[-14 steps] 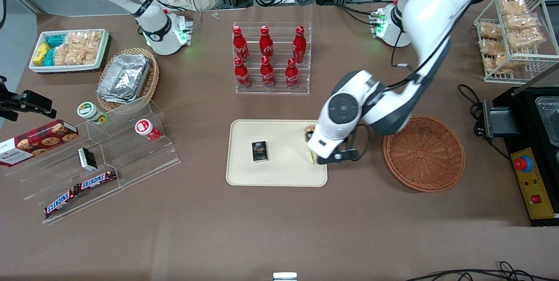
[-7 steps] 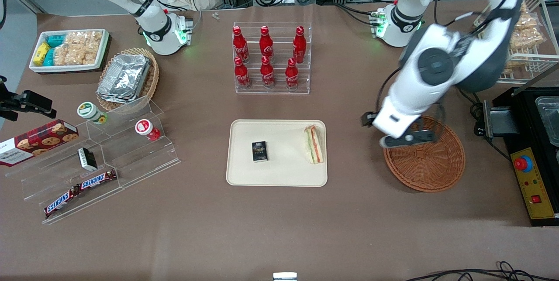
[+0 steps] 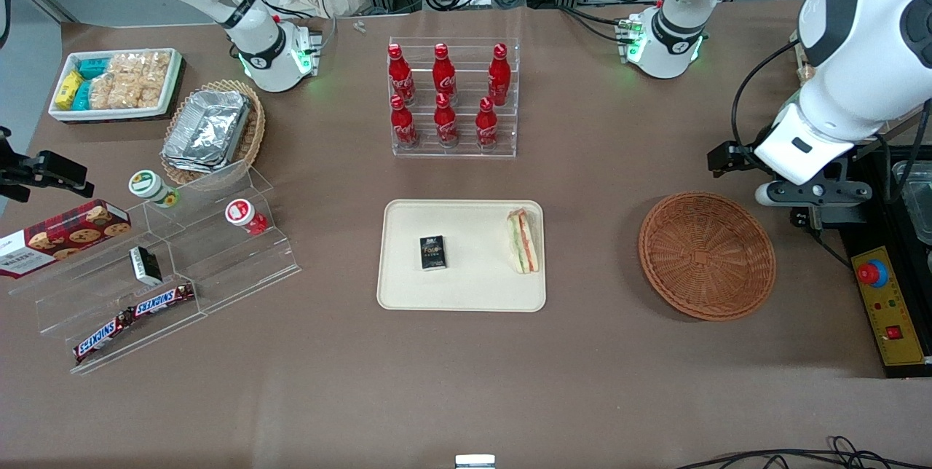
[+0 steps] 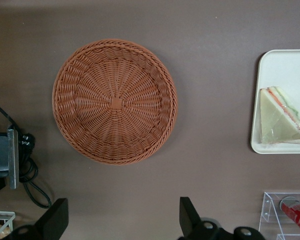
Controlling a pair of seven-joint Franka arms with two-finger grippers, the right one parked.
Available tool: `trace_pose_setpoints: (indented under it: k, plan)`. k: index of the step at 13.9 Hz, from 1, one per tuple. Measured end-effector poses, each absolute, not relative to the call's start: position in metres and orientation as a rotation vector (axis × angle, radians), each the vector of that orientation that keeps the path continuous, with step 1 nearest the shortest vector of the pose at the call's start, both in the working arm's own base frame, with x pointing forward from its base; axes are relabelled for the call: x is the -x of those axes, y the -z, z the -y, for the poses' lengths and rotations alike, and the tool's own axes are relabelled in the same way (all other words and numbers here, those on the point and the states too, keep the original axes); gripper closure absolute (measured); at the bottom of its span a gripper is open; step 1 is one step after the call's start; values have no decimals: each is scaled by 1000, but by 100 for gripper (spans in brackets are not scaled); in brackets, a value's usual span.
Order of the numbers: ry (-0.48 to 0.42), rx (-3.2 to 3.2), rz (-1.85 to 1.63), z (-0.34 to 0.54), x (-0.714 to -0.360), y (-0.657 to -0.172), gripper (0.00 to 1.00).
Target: Place sandwich from basket to tray
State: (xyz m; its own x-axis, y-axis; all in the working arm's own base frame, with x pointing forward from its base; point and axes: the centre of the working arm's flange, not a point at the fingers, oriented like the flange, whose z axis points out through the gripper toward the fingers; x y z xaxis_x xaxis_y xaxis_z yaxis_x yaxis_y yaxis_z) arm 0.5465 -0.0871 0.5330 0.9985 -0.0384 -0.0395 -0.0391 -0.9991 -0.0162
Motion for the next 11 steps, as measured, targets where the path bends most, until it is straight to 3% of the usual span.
trace_pose_setpoints:
  k: [11]
  plan:
    - [-115, 3130, -192, 60, -552, -516, 0]
